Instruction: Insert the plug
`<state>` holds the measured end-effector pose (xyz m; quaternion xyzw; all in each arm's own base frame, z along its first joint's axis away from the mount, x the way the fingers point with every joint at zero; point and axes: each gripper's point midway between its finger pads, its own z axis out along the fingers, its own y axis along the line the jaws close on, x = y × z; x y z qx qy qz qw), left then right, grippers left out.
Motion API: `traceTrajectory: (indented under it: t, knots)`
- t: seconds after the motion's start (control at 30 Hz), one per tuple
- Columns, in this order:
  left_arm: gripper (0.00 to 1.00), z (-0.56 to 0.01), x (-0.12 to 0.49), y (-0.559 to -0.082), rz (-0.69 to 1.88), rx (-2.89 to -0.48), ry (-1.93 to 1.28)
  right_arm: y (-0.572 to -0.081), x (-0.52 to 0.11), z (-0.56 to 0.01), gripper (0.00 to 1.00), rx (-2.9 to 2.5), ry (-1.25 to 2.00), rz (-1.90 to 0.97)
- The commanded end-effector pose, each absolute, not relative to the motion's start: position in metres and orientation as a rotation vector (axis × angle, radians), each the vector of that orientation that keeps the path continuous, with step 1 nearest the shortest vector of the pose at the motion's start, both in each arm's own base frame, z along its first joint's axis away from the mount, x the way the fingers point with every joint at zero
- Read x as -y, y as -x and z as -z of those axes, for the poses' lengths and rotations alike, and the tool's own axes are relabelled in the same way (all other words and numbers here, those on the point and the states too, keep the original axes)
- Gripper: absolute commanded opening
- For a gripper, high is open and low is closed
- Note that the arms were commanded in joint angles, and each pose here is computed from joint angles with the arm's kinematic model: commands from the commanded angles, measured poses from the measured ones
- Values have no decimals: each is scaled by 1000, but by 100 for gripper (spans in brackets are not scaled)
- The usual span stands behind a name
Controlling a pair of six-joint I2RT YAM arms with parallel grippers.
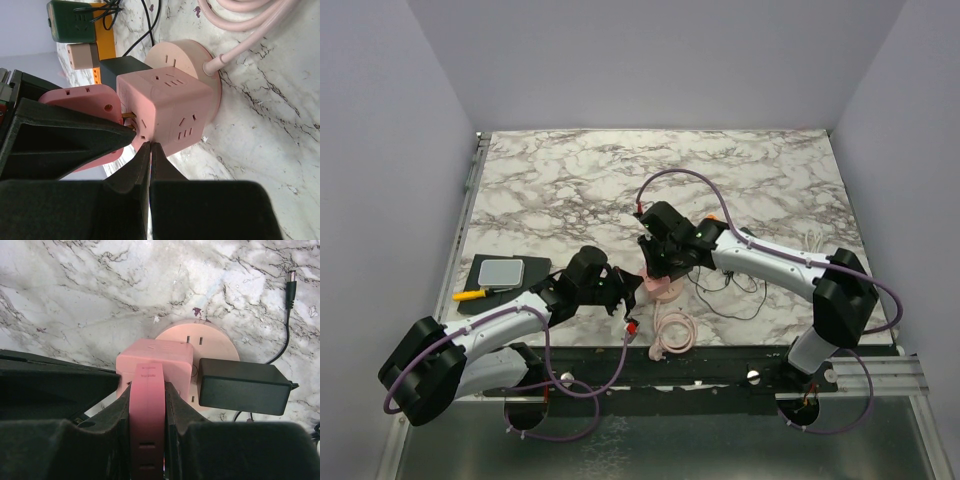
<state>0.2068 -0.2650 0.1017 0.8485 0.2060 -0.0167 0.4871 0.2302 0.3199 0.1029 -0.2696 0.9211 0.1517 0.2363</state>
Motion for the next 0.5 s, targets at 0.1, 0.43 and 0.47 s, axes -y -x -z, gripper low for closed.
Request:
traceTrajectory:
  t: [0.1, 0.43, 0.47]
  knots:
    - [0, -96, 267, -203, 64, -514, -2086, -174, -269, -22, 1, -2832, 873, -183]
    - [0, -96, 268, -203, 67, -508, -2085, -163, -259, -5, 1, -2888, 903, -119]
    - [0, -96, 268, -202, 69, -508, -2085, -162, -257, -2, 1, -2896, 905, -111]
